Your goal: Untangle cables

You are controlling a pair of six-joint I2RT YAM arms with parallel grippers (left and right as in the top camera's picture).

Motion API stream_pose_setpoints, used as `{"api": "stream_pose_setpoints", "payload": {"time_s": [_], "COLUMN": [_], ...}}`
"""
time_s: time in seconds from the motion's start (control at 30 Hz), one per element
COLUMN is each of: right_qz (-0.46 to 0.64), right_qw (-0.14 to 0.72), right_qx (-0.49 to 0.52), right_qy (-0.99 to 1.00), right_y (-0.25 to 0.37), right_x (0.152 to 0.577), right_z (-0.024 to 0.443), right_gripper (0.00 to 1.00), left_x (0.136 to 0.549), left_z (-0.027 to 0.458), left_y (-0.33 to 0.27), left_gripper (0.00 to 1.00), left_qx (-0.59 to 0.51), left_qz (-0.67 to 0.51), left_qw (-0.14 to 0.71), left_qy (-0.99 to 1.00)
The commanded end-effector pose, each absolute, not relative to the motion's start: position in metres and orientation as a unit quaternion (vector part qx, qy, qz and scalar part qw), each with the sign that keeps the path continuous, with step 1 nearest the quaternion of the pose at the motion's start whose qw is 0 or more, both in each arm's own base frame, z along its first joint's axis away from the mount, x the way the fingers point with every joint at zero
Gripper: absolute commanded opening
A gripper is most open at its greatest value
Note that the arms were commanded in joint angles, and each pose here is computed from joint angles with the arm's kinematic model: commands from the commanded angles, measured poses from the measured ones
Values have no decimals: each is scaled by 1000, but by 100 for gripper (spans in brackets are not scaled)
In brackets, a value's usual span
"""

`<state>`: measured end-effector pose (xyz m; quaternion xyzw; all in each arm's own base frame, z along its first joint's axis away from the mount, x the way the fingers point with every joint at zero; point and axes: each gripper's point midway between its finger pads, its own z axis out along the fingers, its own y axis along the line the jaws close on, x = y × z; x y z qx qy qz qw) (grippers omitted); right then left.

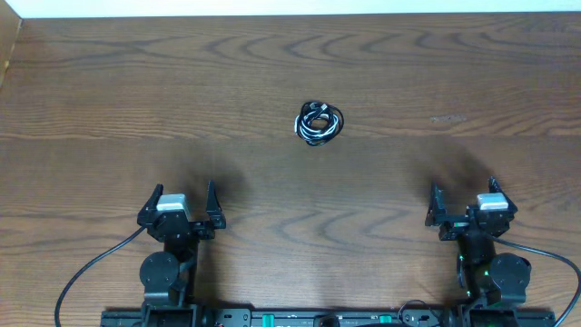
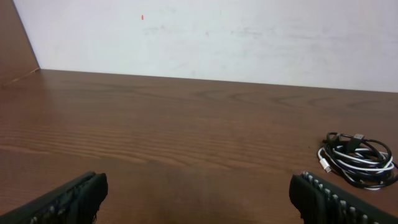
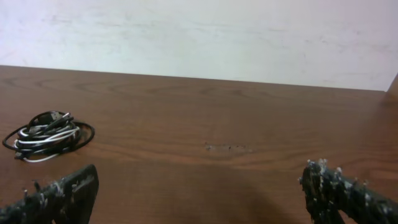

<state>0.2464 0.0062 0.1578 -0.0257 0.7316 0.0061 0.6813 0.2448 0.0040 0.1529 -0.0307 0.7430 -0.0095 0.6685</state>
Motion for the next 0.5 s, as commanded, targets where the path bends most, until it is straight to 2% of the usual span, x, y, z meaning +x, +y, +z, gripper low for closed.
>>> {"api": "stream_pose_setpoints", "payload": {"time_s": [0.0,0.27,0.37,0.47], "right_qz": [-4,-4,-4,-4], "right_qw": [681,681,681,681], "right_qx": [-22,-22,-22,-22], "right_qy": [732,732,732,732], "right_y": [2,2,2,2], "right_x": [246,246,246,246], "right_z": [158,158,158,158], "right_gripper": [99,99,99,99], "left_x": [244,246,247,235], "left_z": [136,150,181,241], "left_y": [6,0,5,29], "left_gripper": [98,98,98,98], "left_qx": [-30,-18,-27,-81], "left_qz": [-1,-15,-4,37], "left_qw": [649,671,716,795], "left_qy": [760,741,697,599]}}
